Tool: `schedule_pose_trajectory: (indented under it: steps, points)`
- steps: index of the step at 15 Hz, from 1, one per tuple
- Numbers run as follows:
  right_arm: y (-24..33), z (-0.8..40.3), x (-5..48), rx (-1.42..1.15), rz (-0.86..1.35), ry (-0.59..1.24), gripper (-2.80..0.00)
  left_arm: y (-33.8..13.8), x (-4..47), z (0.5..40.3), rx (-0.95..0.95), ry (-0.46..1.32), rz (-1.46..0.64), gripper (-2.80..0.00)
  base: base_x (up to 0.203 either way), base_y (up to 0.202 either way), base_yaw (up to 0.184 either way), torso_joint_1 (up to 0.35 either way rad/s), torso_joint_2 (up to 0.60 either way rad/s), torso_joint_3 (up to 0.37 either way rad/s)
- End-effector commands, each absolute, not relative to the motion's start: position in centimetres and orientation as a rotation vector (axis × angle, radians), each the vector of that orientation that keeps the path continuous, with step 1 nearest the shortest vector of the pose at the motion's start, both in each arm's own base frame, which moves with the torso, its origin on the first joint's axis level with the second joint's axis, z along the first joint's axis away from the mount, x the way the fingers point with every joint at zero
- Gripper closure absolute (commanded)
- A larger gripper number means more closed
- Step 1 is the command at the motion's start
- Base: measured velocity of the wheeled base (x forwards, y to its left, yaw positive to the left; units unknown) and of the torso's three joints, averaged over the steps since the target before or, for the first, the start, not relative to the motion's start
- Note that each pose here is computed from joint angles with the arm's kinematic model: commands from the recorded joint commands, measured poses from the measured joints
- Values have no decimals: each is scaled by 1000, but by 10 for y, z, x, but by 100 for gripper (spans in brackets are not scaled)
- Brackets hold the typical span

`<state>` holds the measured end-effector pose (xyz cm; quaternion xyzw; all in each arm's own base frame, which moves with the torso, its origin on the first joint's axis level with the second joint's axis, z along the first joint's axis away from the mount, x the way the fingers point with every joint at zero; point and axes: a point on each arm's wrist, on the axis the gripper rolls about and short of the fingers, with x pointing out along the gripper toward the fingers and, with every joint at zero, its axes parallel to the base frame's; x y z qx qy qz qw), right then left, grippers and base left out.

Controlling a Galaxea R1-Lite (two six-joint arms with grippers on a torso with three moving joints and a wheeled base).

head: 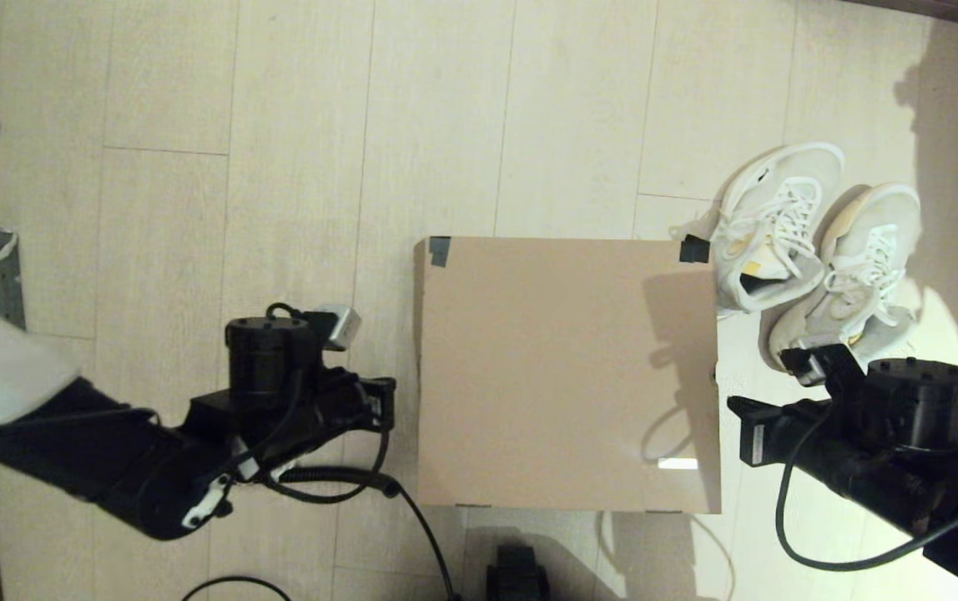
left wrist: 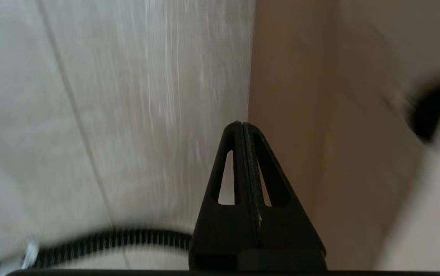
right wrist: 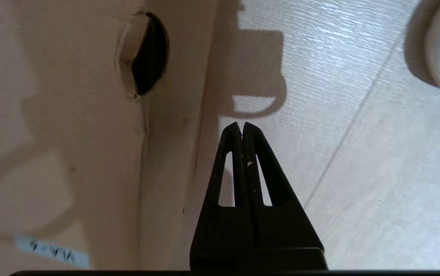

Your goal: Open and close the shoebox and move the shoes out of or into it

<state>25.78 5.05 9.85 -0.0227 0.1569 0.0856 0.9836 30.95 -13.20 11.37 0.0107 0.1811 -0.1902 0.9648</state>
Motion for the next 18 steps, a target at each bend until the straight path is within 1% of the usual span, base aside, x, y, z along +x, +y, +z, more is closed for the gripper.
schedule_pose_trajectory:
  steps: [1, 4, 7, 12, 15, 18]
  points:
    - [58, 81, 266, -56, 193, 350, 0, -138, 324, 96, 28, 398, -384, 0, 0, 0, 0, 0, 0, 0]
    - [79, 68, 272, -66, 255, 348, 0, -147, 339, 95, 24, 375, -392, 0, 0, 0, 0, 0, 0, 0]
    - [90, 69, 286, -66, 240, 302, 0, -153, 354, 102, 14, 331, -388, 0, 0, 0, 0, 0, 0, 0]
    - [93, 86, 305, -47, 201, 209, 0, -150, 383, 121, -11, 232, -343, 0, 0, 0, 0, 0, 0, 0]
    - [86, 109, 312, -31, 173, 123, 0, -140, 397, 151, -33, 128, -298, 0, 0, 0, 0, 0, 0, 0]
    - [83, 121, 318, -25, 154, 76, 0, -140, 409, 173, -46, 66, -291, 0, 0, 0, 0, 0, 0, 0]
